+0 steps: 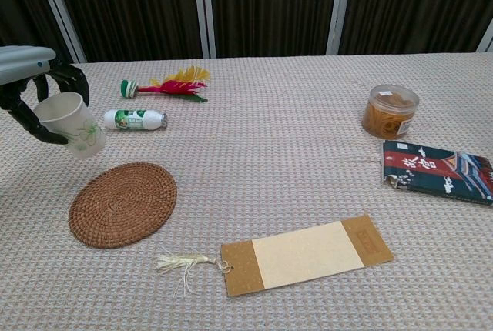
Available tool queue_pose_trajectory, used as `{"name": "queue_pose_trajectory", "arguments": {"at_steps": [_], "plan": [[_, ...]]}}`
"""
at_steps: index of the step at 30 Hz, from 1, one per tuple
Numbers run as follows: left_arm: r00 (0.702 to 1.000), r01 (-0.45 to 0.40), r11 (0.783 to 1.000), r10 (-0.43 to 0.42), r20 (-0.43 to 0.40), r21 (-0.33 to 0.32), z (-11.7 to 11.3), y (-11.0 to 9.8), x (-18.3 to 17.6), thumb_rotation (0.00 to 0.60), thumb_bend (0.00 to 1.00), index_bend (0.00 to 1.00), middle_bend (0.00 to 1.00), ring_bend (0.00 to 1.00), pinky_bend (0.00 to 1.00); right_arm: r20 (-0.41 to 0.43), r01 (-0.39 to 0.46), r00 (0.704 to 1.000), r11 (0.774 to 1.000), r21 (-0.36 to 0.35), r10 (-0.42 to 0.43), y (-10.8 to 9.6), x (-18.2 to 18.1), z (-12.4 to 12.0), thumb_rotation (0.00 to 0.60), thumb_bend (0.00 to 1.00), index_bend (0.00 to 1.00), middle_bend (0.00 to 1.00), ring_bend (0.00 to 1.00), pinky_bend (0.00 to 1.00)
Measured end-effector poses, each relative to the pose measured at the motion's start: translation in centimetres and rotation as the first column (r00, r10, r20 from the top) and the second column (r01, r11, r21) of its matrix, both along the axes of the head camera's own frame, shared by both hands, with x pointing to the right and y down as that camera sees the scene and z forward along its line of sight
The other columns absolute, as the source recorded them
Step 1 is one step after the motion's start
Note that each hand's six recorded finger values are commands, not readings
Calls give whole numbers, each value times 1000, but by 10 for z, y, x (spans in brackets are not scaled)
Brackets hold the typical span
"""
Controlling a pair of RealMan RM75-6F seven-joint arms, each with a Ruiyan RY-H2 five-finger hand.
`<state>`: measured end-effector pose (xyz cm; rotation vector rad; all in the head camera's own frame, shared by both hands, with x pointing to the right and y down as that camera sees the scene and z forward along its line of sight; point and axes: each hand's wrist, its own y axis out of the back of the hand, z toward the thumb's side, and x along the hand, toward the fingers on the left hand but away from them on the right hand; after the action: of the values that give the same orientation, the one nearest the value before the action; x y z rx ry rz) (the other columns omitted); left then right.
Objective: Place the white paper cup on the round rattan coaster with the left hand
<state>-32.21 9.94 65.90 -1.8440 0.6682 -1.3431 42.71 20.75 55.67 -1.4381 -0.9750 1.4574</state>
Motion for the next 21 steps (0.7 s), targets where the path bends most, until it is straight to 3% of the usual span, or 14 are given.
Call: {"name": "queue_pose_trajectory", "arguments": {"at_steps": [6, 17, 21], "plan": [[995, -98, 995, 98, -27, -15, -13, 17, 29, 600, 80, 432, 427, 332, 446, 9, -3, 1000, 1000, 2, 3, -1, 1, -2, 600, 0, 0, 0, 0, 0], [980, -197, 978, 199, 16, -63, 6, 43, 65, 600, 76, 424, 422, 330, 443, 12, -22, 1000, 1000, 9, 22, -3, 8, -5, 600, 0, 0, 0, 0, 0], [979, -199, 977, 202, 32, -77, 11, 46, 67, 600, 24, 345, 300, 228, 398, 13, -24, 1000, 1000, 9, 24, -3, 9, -5, 600, 0, 0, 0, 0, 0]]}}
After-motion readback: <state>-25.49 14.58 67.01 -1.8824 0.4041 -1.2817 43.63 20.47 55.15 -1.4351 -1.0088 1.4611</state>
